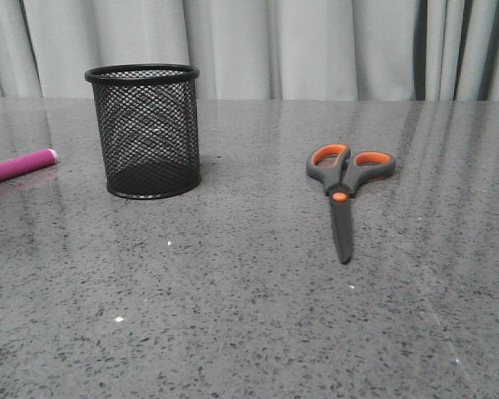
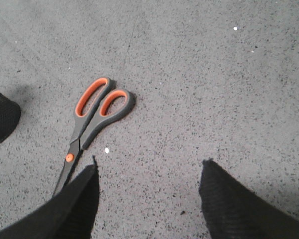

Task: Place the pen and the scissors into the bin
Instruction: 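Lower the left gripper over the magenta marker and close on it, then lift the magenta marker upright with the left gripper over the mesh cup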

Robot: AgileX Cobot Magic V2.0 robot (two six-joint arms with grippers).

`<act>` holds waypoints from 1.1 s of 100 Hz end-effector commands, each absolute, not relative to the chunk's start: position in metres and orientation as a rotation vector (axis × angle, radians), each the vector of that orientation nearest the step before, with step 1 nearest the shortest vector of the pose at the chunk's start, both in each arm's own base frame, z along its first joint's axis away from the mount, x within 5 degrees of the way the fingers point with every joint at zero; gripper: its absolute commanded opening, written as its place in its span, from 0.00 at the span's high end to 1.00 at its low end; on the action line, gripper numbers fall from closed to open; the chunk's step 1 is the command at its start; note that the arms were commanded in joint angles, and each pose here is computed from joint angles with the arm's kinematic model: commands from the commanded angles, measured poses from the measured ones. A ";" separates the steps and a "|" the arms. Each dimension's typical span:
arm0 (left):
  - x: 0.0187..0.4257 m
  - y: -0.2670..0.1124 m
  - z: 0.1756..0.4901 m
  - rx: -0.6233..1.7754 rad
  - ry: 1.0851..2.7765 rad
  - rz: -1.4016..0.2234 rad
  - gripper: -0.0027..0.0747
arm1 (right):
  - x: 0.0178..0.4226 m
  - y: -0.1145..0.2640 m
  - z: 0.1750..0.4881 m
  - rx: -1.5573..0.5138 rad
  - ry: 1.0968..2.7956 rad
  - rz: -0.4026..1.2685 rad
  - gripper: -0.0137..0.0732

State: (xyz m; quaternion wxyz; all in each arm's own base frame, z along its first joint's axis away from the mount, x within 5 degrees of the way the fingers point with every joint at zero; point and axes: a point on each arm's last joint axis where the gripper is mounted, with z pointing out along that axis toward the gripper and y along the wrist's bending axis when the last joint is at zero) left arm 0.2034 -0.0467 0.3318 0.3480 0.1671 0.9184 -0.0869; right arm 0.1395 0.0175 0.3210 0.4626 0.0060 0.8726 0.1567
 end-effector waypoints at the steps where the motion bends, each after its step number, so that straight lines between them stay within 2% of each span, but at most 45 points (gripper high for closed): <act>1: 0.222 -0.050 0.343 0.449 2.334 -0.230 0.49 | 0.142 0.017 0.334 0.006 2.081 0.382 0.39; 30: 0.277 -0.060 0.316 0.620 2.489 -0.231 0.49 | 0.142 0.018 0.334 -0.002 2.083 0.379 0.39; 51: 0.305 -0.064 0.303 0.665 2.524 -0.232 0.49 | 0.142 0.018 0.334 -0.006 2.082 0.376 0.39; 110: 0.334 -0.065 0.275 0.724 2.620 -0.182 0.49 | 0.142 0.018 0.334 -0.010 2.083 0.375 0.39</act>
